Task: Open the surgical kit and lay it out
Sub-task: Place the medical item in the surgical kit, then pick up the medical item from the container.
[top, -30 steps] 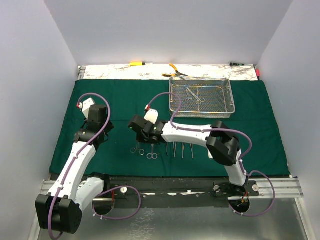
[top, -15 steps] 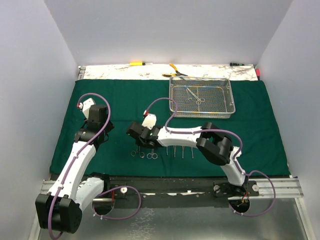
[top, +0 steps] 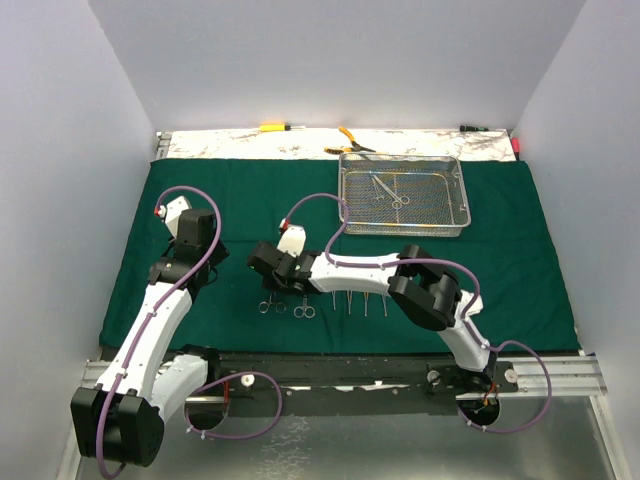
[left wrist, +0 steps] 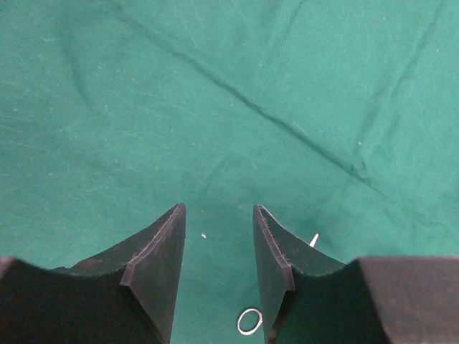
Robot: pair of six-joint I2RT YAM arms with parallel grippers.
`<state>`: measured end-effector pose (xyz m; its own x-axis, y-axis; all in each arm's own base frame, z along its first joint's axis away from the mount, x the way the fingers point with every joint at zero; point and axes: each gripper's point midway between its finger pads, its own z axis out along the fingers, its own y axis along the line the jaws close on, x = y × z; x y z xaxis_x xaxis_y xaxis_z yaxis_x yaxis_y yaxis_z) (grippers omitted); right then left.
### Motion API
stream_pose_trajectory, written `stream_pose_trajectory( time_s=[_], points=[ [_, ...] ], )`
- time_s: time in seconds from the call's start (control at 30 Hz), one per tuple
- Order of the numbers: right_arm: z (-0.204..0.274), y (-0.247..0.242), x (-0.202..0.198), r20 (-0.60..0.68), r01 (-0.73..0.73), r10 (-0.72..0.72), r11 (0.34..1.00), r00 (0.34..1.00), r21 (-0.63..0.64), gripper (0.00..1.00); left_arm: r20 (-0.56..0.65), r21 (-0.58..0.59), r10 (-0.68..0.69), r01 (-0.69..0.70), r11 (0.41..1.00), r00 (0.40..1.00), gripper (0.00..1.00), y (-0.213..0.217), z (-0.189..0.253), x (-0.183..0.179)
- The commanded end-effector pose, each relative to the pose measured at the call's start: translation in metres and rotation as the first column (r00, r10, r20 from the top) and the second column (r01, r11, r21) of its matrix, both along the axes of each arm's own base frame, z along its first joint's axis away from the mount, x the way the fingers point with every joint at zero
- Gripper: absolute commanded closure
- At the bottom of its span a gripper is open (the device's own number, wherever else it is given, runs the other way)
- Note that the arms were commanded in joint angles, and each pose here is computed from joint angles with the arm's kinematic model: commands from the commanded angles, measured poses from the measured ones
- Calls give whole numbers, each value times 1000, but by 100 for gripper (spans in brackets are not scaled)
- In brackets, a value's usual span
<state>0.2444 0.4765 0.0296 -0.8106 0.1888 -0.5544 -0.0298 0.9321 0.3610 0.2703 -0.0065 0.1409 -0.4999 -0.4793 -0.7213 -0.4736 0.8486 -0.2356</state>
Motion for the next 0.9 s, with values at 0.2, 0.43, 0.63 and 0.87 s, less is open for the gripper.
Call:
stream_pose_trajectory(
  time_s=[0.2, 0.43, 0.63, 0.87],
  points=[
    [95, -44, 18, 194, -10, 25, 997, 981, -79, 54, -29, -20, -22, 21, 1000, 999, 55, -4, -7, -3],
    [164, -123, 83, 331, 1, 75, 975, 941, -224, 53, -19, -26, -40, 39, 999, 999, 55, -7, -5, -2],
    [175, -213, 144, 343, 21, 114, 930, 932, -366, 51, 7, -33, -47, 47, 998, 999, 55, -8, 0, -2],
    [139, -283, 211, 210, -41, 143, 903, 967, -427, 51, 31, -38, -65, 66, 997, 997, 54, -10, 5, -1]
  ],
)
